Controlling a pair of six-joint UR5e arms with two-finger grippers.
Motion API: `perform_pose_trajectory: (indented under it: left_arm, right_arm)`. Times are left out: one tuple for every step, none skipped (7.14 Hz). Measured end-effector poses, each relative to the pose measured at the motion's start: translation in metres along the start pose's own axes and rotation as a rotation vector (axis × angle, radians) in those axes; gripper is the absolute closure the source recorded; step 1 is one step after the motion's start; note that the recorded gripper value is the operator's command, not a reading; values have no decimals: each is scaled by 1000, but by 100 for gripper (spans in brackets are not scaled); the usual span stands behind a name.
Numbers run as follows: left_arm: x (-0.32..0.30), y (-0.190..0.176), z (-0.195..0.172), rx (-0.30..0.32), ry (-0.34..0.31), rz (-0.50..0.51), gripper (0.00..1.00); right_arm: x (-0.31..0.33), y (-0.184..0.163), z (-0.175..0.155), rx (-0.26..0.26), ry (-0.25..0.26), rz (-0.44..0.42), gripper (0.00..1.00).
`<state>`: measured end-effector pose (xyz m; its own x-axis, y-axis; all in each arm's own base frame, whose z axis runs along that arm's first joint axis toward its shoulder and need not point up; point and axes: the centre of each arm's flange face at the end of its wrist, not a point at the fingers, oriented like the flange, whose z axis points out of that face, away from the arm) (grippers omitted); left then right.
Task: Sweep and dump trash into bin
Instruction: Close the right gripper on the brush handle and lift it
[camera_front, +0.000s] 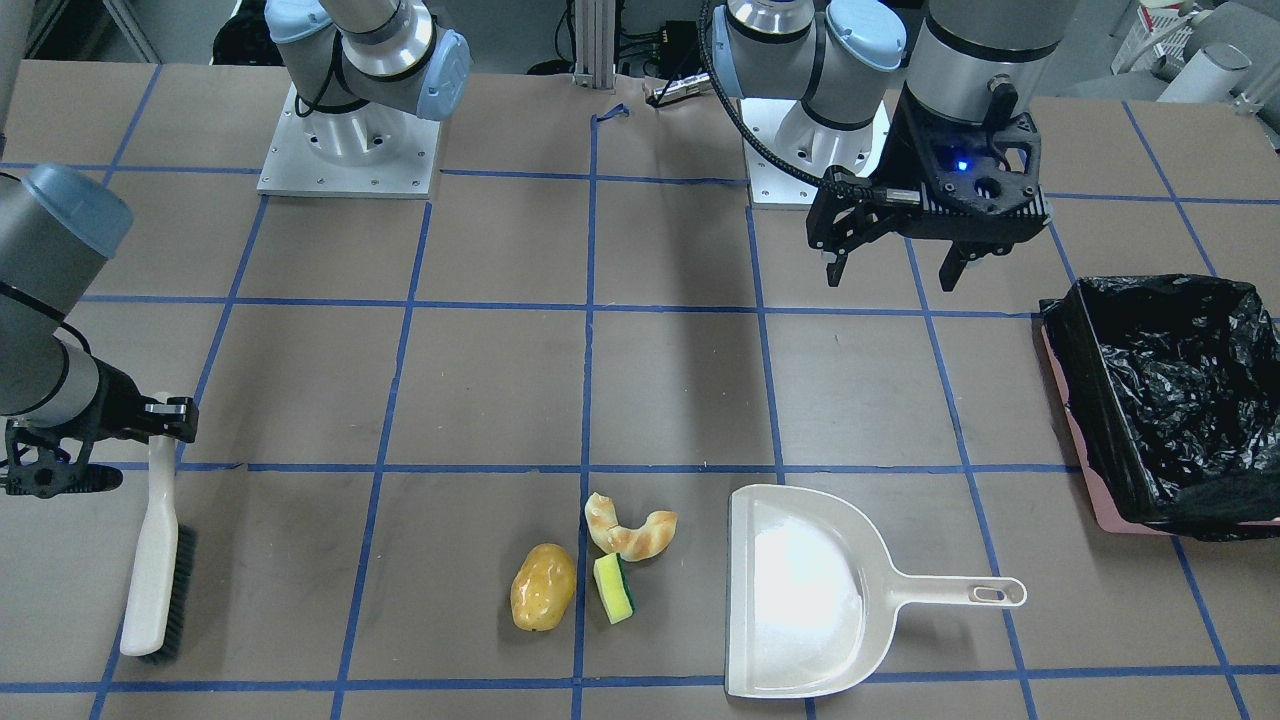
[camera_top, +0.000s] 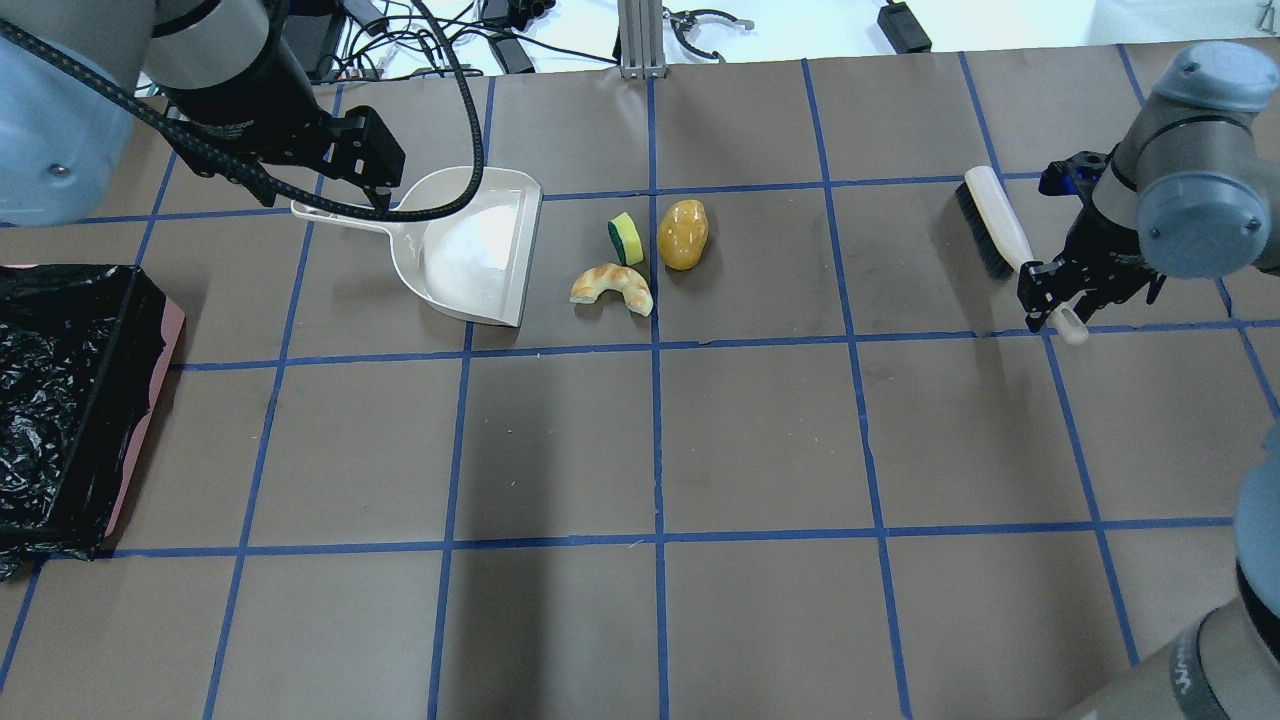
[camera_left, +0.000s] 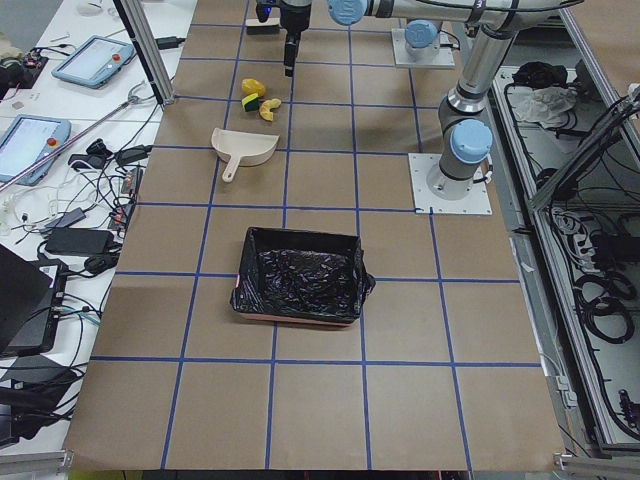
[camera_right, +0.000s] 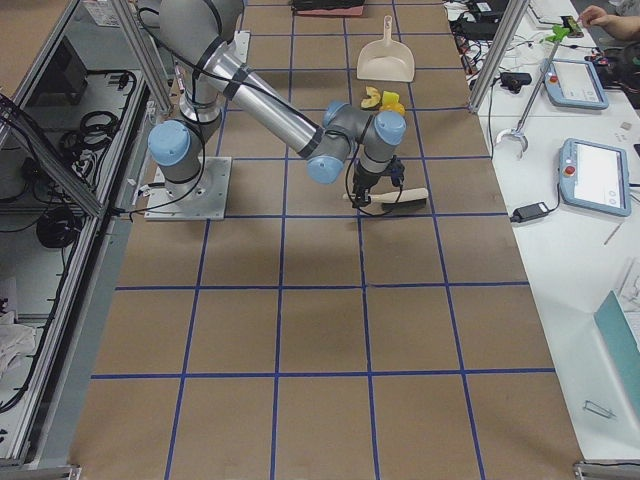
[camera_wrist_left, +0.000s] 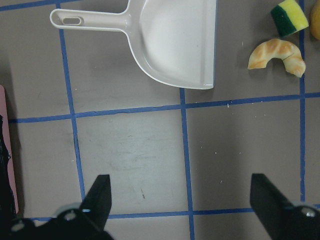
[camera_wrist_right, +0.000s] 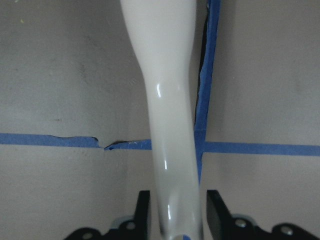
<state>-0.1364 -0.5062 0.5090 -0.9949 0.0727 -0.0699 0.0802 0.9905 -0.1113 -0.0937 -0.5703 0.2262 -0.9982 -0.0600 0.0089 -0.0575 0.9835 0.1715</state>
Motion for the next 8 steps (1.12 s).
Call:
perform_pose_trajectory:
  left_arm:
    - [0,0,0,0,0,0,0]
    - [0,0,0,-1,0,0,0]
    - [0,0,0,-1,0,0,0]
    - [0,0,0,-2,-1,0,0]
    - [0,0,0,-1,0,1,0]
    - [0,0,0,-1,0,0,0]
    - [0,0,0,-1,0,0,0]
    - [0,0,0,-2,-1,0,0]
  right_arm:
    - [1,-2,-4,6,2,0,100]
    - [2,-4,-9,15,3,-1,100]
    - [2,-5,-14,22,3,-3,100]
    - [-2,-6,-19,32,1,-10,100]
    - [-11,-8,-22,42,-1,-22,100]
    - [-26,-10,-24,45,0,-28,100]
    - [-46,-13,-26,47,-6,-15,100]
    - [-63,-15,-27,50,-18,-4,100]
